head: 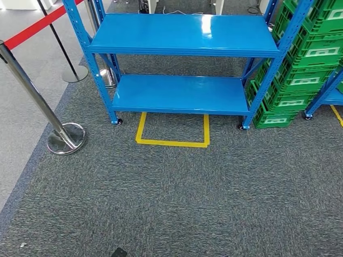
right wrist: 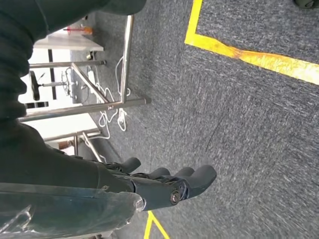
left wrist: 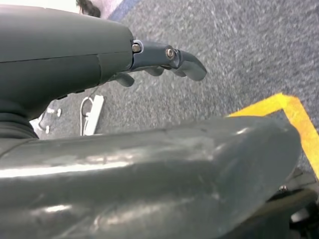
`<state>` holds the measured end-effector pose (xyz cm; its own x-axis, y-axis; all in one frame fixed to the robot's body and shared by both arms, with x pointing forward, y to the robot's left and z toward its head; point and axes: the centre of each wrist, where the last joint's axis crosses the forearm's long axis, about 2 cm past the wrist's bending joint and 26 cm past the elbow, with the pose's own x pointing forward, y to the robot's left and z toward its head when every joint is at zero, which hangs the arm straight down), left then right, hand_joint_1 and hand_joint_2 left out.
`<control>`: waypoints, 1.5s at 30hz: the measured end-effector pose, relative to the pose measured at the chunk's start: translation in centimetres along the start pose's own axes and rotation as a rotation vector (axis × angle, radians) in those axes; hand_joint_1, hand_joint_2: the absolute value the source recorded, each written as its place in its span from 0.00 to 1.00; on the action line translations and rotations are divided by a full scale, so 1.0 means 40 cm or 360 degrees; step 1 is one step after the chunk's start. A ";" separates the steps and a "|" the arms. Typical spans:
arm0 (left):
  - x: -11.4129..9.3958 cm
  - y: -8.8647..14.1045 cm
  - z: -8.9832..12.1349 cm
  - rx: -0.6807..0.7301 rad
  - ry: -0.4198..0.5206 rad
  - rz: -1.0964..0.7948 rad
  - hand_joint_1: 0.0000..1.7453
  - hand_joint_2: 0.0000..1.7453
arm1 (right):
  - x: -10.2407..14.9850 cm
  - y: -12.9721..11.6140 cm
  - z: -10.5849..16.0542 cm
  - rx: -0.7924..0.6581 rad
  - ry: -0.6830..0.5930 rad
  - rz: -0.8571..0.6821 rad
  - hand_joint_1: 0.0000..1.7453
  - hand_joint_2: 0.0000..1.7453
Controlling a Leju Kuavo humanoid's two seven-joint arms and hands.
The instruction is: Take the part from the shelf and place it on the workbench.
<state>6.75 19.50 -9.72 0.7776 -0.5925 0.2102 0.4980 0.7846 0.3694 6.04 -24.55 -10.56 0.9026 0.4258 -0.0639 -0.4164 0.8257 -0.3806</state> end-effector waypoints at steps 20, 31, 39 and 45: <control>0.008 -0.008 0.004 0.0009 0.0060 0.0130 0.00 0.00 | 0.001 -0.005 -0.001 -0.0005 -0.0017 -0.0192 0.00 1.00; -0.001 0.000 0.000 -0.0012 0.0111 0.0275 0.00 0.00 | 0.002 -0.003 -0.002 0.0189 0.0033 -0.0300 0.00 1.00; -0.014 0.006 -0.005 -0.0113 0.0156 0.0516 0.00 0.00 | 0.001 0.001 -0.002 0.0325 -0.0040 -0.0314 0.00 1.00; -0.019 0.010 -0.007 -0.0116 0.0159 0.0555 0.00 0.00 | 0.002 0.000 -0.002 0.0304 -0.0029 -0.0300 0.00 1.00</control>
<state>6.45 20.31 -9.99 0.9373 -0.2695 0.2212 0.2198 0.9492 0.2252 6.11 -24.54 -10.65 0.9648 0.2630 0.0089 -0.2558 0.9452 -0.2028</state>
